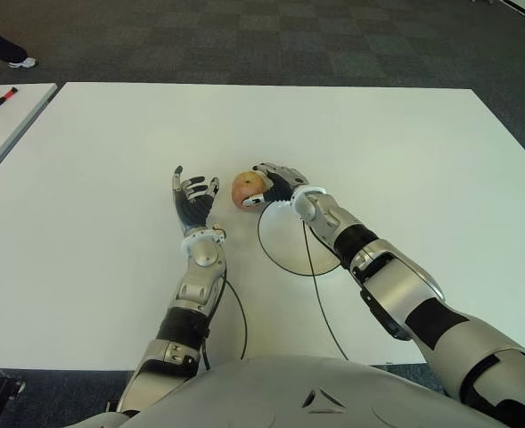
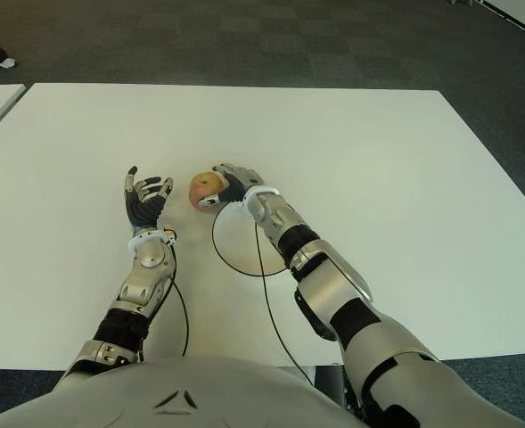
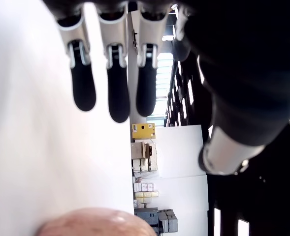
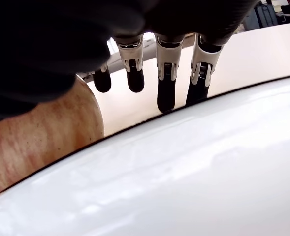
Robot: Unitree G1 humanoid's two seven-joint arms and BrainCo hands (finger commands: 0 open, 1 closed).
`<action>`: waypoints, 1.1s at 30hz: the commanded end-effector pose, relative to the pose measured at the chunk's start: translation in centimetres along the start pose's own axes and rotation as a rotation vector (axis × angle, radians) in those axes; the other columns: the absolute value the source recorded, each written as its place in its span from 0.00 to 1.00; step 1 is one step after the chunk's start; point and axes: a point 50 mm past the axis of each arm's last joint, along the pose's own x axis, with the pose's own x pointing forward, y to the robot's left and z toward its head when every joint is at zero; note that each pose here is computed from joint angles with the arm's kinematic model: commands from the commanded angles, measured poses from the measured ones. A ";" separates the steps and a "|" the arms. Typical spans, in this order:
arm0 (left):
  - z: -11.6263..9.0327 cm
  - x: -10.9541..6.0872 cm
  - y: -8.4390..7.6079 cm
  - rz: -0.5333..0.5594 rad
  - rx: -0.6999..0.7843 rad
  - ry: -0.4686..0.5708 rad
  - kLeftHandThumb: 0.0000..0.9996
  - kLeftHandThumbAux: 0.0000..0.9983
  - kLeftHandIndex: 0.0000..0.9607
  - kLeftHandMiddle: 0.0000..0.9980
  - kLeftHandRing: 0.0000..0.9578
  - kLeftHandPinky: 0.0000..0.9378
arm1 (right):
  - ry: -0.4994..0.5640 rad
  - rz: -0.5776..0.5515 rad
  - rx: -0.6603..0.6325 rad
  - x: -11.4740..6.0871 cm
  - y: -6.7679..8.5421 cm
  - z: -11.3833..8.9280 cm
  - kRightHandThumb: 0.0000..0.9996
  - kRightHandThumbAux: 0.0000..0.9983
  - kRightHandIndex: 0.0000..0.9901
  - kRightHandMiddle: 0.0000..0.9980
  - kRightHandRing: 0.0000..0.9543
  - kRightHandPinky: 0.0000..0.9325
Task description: Put the apples into the plate.
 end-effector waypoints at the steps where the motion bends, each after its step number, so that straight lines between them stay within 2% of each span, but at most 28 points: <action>1: 0.3 -2.0 -3.3 -0.012 -0.114 0.074 0.21 0.74 0.11 0.37 0.43 0.45 | 0.031 0.073 0.025 -0.6 2.6 -0.7 0.63 0.34 0.01 0.10 0.18 0.29; 23: 0.4 -1.9 -3.4 0.005 -0.112 0.072 0.20 0.72 0.11 0.39 0.46 0.46 | 0.028 0.081 0.016 -0.5 2.7 -0.9 0.54 0.36 0.03 0.07 0.12 0.23; 33: 0.6 -2.0 -3.4 0.009 -0.116 0.081 0.17 0.72 0.10 0.38 0.46 0.47 | 0.025 0.074 0.011 -0.6 2.6 -1.0 0.54 0.37 0.06 0.07 0.13 0.25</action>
